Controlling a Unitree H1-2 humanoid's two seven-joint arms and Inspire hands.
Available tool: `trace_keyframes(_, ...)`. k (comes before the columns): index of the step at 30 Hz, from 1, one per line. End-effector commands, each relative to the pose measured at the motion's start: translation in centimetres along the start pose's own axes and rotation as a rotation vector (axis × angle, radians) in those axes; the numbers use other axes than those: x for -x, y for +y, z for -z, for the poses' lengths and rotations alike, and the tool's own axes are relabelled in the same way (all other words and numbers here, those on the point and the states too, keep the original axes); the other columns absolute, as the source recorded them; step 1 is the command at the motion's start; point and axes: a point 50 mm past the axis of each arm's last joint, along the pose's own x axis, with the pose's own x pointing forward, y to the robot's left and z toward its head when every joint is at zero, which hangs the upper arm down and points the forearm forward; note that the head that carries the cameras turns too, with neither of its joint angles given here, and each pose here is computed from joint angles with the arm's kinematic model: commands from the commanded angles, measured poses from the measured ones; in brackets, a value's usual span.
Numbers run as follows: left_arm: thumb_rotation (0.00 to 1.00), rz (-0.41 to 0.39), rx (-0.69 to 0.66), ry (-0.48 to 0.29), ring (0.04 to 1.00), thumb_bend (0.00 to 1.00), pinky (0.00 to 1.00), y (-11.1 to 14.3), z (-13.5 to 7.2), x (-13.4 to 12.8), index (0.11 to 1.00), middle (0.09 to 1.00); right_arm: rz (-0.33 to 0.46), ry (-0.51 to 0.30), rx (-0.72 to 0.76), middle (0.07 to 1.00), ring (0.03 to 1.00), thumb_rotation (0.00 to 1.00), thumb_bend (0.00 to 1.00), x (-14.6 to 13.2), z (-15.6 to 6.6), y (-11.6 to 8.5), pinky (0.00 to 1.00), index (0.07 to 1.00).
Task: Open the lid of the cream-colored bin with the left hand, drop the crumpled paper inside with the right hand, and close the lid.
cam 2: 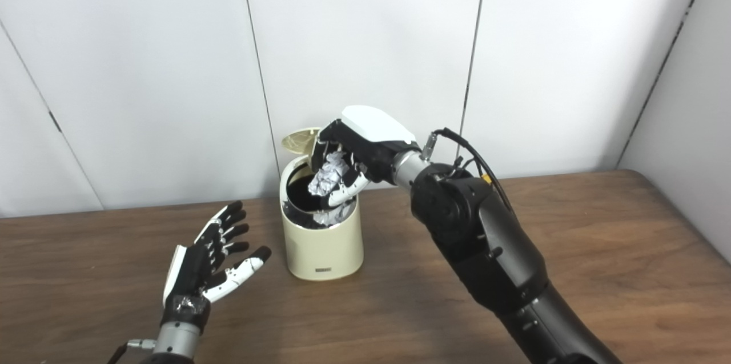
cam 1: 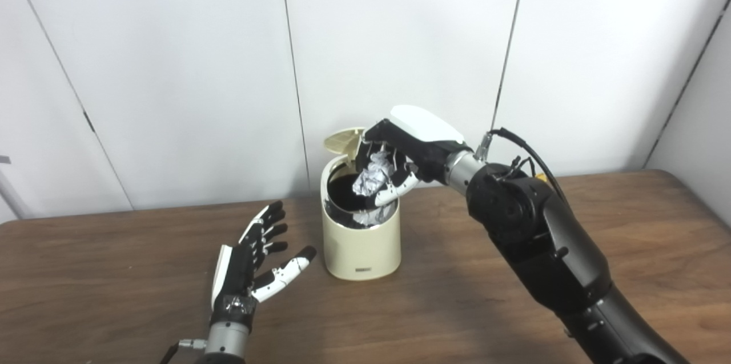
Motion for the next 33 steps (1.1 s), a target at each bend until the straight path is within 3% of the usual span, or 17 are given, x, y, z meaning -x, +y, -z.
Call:
trace_keyframes(1,0.22,-0.012,0.001,-0.101,0.834,0.72,0.75,0.0,-2.5,-1.3,0.923,0.878,0.073,-0.056,0.019,0.500,0.402,0.00,0.52,-0.7,-1.5,-2.1,0.35,0.498)
trace_keyframes(23,0.21,-0.010,0.015,-0.107,0.836,0.72,0.76,-0.4,-2.9,-1.1,0.921,0.880,0.081,-0.071,0.003,0.512,0.402,0.00,0.52,-1.5,-1.0,0.8,0.35,0.499)
trace_keyframes(33,0.21,-0.003,0.012,-0.106,0.837,0.71,0.76,-0.4,-3.0,-1.0,0.919,0.876,0.132,-0.122,0.111,0.517,0.415,0.00,0.50,-1.2,-0.6,1.8,0.33,0.500)
